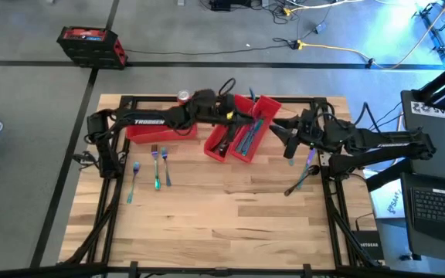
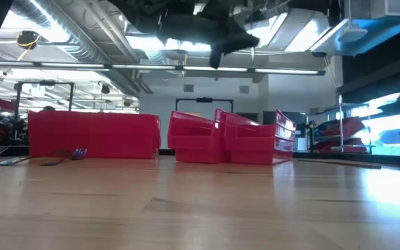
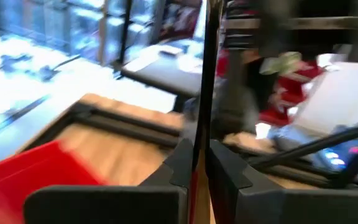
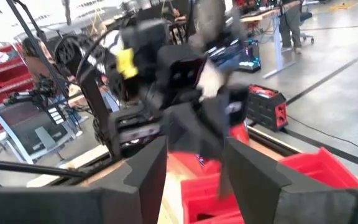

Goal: Sort silverware
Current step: Put the black spoon into the middle red bin

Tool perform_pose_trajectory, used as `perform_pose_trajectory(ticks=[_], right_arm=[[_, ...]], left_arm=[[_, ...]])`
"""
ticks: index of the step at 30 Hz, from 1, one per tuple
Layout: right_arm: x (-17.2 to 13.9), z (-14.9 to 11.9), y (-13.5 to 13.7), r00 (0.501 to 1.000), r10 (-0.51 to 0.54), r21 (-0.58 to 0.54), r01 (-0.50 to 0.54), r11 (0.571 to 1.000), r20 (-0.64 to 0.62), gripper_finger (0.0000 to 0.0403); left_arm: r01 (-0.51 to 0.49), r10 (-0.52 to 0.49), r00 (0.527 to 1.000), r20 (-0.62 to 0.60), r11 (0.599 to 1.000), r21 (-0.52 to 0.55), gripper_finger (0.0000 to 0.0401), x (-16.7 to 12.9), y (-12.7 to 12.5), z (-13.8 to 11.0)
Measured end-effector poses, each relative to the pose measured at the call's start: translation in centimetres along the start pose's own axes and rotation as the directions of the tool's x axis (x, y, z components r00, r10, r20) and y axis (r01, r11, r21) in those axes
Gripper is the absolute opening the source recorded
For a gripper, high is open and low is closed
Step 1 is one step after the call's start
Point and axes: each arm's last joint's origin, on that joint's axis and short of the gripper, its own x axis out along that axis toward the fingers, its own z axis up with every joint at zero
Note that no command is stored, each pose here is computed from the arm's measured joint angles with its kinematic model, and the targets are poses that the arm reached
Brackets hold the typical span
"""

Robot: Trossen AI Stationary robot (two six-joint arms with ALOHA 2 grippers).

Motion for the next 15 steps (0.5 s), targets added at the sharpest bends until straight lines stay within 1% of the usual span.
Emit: perform_pose_trajectory(ticks=[5,8,10,12,15], right_arm=[[0.0,-0.6,-0.2,0.998,-0.024,0.002,0.024,1.0,-0.056,0.0145],[0.0,-0.9,-0.4,0.996,-0.038,0.004,0.038,0.999,-0.086,0.0145],[0.0,-1.0,-0.4,0.994,-0.043,-0.003,0.043,0.999,-0.099,0.0145],[0.0,-1.1,-0.5,0.994,-0.044,-0.004,0.044,0.999,-0.101,0.0145],[0.0,-1.1,-0.5,0.994,-0.045,-0.005,0.044,0.999,-0.102,0.0145]], left_arm=[[-0.133,0.121,0.983,-0.138,0.988,-0.081,0.0011,-0.8,2.6,1.1],[-0.219,0.193,0.954,-0.229,0.971,-0.094,0.0011,-1.4,3.7,1.3],[-0.278,0.248,0.93,-0.27,0.957,-0.078,0.0011,-1.8,4.1,1.5],[-0.308,0.276,0.914,-0.297,0.949,-0.064,0.0011,-2.0,4.3,1.4],[-0.315,0.28,0.906,-0.316,0.947,-0.064,0.0011,-2.0,4.2,1.2]])
